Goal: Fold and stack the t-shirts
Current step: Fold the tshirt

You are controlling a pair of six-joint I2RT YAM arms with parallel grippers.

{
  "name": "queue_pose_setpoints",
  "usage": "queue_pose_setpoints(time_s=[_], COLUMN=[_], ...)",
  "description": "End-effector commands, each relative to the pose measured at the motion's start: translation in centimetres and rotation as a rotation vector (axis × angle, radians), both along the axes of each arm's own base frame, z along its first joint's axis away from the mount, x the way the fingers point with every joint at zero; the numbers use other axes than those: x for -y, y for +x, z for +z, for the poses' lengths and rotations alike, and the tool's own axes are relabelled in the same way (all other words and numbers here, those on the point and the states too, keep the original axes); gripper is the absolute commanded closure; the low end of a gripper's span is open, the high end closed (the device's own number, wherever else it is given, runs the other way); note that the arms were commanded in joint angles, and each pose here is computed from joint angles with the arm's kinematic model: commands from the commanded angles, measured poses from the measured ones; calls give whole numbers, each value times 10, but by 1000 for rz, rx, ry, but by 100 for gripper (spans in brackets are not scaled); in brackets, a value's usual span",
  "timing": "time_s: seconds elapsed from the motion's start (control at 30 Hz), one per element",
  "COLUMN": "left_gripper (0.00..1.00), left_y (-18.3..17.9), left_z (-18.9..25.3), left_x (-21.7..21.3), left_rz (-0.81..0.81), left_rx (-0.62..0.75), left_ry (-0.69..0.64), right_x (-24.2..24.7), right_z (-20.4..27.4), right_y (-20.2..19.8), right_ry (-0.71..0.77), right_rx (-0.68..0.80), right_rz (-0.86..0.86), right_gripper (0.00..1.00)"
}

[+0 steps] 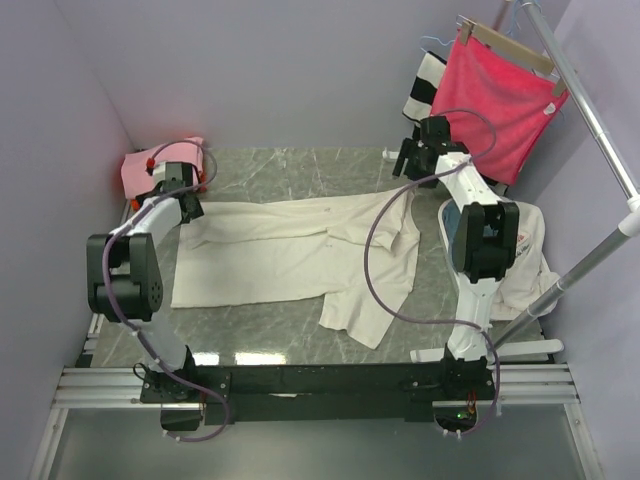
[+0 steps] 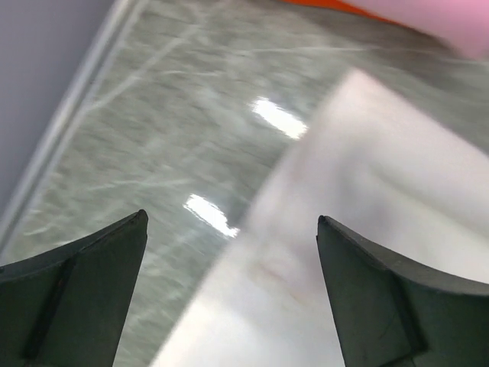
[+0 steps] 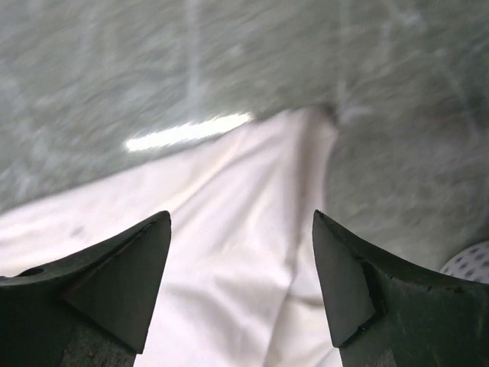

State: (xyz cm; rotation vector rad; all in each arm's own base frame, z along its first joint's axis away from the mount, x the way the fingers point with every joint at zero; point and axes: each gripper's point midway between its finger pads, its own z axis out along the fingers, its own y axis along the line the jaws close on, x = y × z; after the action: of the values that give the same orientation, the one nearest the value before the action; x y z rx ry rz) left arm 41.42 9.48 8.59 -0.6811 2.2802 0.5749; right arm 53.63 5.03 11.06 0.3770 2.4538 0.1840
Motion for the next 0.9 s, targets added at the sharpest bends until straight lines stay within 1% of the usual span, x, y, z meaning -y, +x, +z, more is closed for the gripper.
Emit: queue_pose_setpoints(time_s=[0.0, 0.03, 0.1, 0.23, 0.3, 0.47, 0.57, 0.67, 0.7, 0.83, 0.87], left_gripper=[2, 2, 3, 3, 4, 5, 9, 16, 20, 27, 28], left_y=[11, 11, 9, 2, -5, -8, -9, -9, -9, -5, -1], left_z=[15, 12, 2, -16, -25, -33, -39, -44, -45, -40, -36], left_x=[52, 60, 66, 74, 78, 84, 83, 79, 78, 68, 65], left_rz=[-140, -154, -162, -158, -155, -128, -108, -88, -85, -62, -60], left_rx=[142, 149, 139, 124, 115, 169, 177, 176, 175, 180, 189], left_ry=[-260, -306, -334, -396, -426, -509, -517, -519, -515, -464, -454], right_x=[-47, -53, -75, -104, -117, -134, -136, -136, -138, -135, -134], right_z=[71, 66, 60, 36, 29, 16, 12, 7, 6, -8, -12], right_y=[-21, -31, -44, -66, -71, -77, -76, -77, -78, -79, -80], right_ry=[55, 73, 130, 175, 191, 215, 211, 213, 215, 194, 189], right_rx=[138, 114, 95, 28, 15, -28, -37, -48, -52, -79, -91], right_rz=[114, 132, 205, 297, 327, 377, 386, 386, 391, 384, 378], right_gripper=[19, 19, 18, 18, 18, 18, 18, 19, 18, 20, 22])
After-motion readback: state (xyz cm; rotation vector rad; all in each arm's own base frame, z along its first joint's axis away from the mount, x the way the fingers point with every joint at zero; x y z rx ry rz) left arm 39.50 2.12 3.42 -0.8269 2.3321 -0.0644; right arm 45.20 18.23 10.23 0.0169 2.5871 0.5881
